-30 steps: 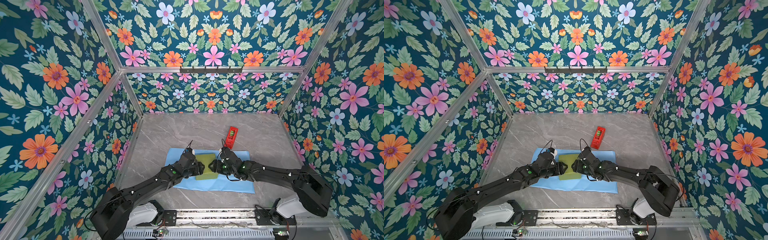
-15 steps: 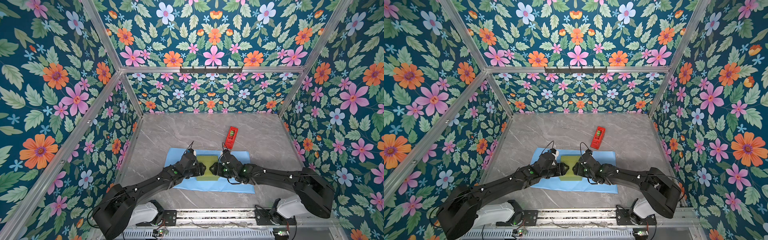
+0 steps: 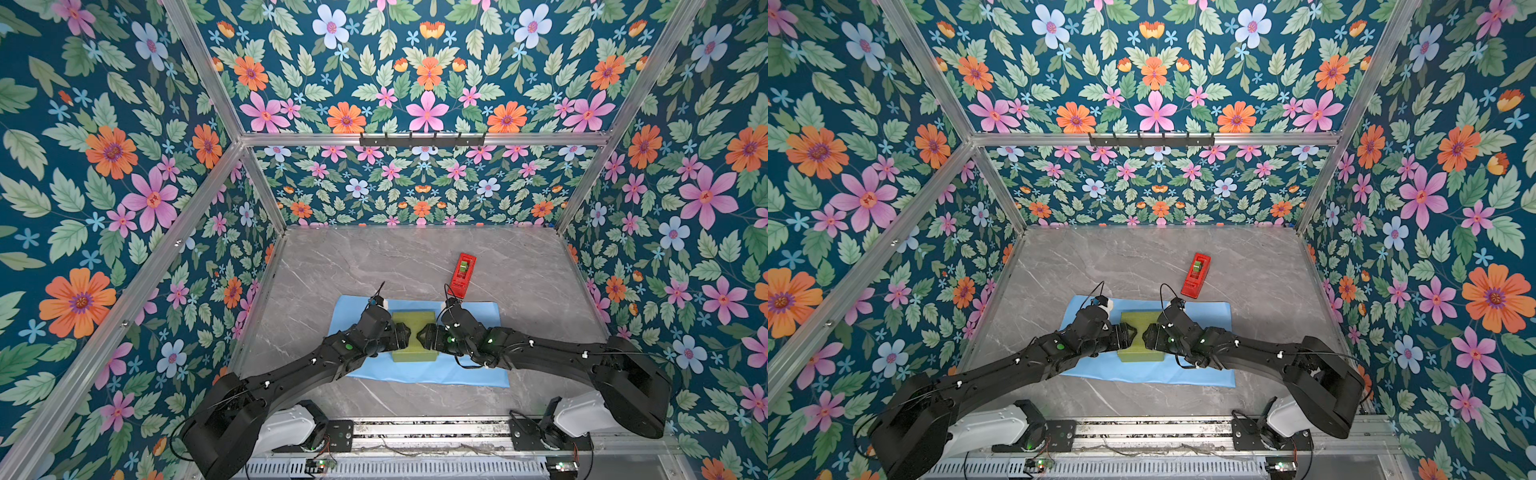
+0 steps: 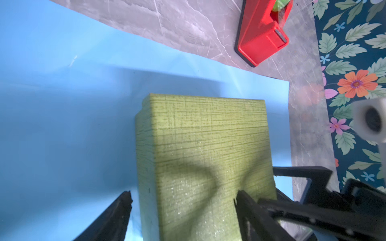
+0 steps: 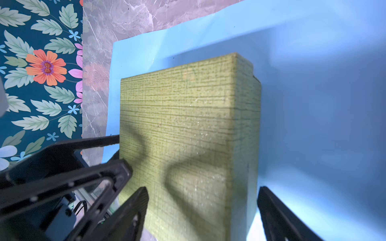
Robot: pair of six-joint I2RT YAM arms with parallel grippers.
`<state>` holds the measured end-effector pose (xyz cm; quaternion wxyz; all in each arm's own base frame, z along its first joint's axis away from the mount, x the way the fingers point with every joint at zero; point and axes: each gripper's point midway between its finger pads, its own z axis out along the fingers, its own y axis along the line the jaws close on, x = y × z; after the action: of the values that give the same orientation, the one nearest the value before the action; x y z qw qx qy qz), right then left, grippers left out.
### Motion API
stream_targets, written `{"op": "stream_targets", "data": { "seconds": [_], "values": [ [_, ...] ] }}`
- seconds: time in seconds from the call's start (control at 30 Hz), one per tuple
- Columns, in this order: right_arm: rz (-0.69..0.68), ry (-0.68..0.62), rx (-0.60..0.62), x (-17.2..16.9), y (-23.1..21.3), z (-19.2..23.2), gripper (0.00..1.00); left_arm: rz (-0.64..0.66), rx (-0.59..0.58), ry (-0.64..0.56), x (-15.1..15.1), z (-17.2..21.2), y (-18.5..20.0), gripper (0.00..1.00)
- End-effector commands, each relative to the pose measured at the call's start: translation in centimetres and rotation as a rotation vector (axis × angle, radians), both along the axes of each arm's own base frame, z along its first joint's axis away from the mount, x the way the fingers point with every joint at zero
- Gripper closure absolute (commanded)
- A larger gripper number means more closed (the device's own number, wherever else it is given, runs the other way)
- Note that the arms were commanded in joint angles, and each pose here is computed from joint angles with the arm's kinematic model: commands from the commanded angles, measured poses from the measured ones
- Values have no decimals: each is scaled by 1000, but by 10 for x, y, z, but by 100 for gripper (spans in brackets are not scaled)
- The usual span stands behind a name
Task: Wrap the gift box in paper
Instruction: 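Carry the green box with both grippers onto the middle of the blue paper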
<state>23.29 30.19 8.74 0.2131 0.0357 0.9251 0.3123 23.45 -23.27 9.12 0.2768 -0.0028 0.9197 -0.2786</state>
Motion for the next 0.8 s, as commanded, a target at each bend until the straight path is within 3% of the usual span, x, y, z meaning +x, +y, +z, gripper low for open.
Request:
{"op": "stream_targets", "data": {
  "seconds": [0.0, 0.13, 0.37, 0.77],
  "values": [
    [2, 9, -33, -3, -9, -5, 16, 9, -34, 0, 1, 2, -3, 20],
    [11, 31, -1, -6, -4, -8, 19, -27, -74, 33, -1, 1, -16, 22],
    [23, 34, 87, -2, 14, -6, 25, -28, -45, 30, 6, -1, -19, 25],
    [34, 28, 122, 5, 29, -2, 28, -23, -41, 9, 12, 5, -20, 25]
  ]
}}
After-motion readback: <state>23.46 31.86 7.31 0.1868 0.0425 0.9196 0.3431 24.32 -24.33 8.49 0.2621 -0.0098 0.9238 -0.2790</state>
